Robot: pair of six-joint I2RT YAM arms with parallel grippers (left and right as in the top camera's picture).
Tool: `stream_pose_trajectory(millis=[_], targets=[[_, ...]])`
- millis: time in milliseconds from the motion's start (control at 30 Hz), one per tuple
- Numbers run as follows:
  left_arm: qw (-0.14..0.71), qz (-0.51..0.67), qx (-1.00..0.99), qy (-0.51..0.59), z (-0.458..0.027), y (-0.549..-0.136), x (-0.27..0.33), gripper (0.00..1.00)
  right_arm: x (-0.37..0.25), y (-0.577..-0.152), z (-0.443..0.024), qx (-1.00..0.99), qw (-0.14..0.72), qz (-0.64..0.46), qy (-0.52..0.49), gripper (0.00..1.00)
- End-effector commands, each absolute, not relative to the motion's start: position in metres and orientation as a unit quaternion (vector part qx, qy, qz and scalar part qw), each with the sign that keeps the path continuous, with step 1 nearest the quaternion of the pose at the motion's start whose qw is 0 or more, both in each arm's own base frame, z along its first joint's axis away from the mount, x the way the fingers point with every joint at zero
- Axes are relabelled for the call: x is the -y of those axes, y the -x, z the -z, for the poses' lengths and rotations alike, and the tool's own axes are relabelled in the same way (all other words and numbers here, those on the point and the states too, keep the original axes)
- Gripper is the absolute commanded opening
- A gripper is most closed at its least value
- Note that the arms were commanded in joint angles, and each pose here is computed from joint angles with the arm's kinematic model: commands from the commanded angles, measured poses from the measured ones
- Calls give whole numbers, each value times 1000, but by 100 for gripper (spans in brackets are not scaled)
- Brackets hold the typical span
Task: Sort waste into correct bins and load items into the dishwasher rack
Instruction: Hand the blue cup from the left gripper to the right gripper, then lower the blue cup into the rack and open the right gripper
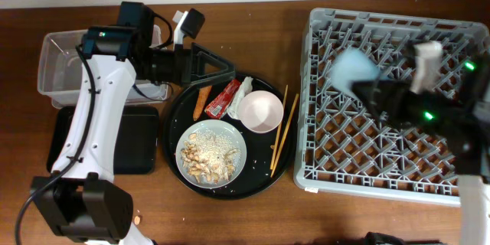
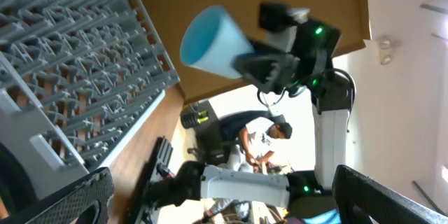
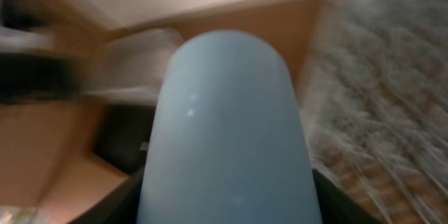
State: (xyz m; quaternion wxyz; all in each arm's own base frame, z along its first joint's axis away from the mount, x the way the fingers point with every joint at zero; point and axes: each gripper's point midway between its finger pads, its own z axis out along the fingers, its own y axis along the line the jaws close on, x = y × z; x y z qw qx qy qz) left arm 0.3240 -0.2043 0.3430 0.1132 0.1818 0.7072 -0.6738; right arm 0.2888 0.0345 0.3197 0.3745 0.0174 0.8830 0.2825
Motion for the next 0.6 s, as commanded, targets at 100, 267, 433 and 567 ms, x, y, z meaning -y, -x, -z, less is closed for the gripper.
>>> stream_pose_trajectory(millis=[100, 267, 433, 567], targets=[[124, 638, -736, -190, -331, -328, 202, 99, 138, -215, -222, -894, 165, 30, -415, 54], [122, 639, -736, -189, -331, -327, 202, 99, 138, -233, -159, -907, 34, -18, -419, 65], [123, 638, -736, -190, -331, -328, 202, 99, 121, -254, -151, -918, 28, -93, -384, 90], [124, 547, -805, -192, -294, -336, 192, 99, 74, -290, -241, -936, 197, -131, -259, 92]])
